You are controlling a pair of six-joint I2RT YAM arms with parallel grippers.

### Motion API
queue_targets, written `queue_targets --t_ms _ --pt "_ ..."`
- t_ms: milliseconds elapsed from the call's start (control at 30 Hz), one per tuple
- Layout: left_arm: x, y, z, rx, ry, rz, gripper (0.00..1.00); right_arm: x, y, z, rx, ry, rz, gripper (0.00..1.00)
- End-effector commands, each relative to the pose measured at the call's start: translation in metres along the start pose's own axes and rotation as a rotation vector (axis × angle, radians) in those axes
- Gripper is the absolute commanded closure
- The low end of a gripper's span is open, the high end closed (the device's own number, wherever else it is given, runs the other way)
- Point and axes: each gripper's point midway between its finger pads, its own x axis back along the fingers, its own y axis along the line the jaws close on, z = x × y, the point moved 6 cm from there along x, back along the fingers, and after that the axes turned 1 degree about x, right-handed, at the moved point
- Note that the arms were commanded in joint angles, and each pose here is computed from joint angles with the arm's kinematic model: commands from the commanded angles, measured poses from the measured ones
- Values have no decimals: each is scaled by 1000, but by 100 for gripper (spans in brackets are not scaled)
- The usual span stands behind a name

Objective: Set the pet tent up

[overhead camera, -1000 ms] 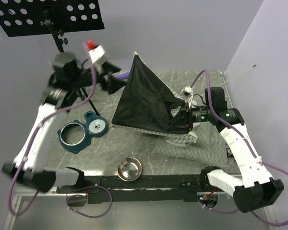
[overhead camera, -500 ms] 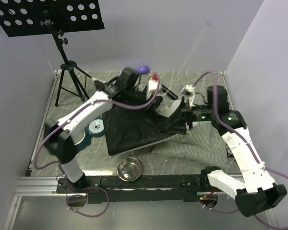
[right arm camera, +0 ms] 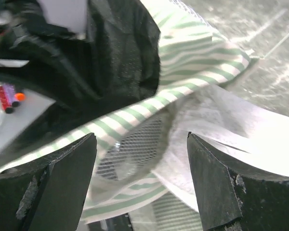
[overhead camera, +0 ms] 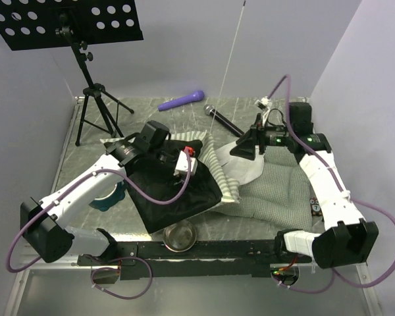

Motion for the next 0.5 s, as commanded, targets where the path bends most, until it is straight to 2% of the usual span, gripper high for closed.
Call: queue_targets --t_ms 0,133,200,267,467 --pt "-2 -2 -2 -77 -31 1 45 -16 0 -18 200 -39 34 18" --pt "5 12 -14 28 -72 -172 43 -29 -13 -11 127 -23 42 21" --pt "14 22 -20 132 -115 -348 38 -34 -11 2 75 8 0 25" --pt "31 39 -26 265 -176 -603 34 -37 -6 16 59 27 -13 27" --pt "41 42 -33 277 -322 -730 28 -43 12 37 53 22 -57 33"
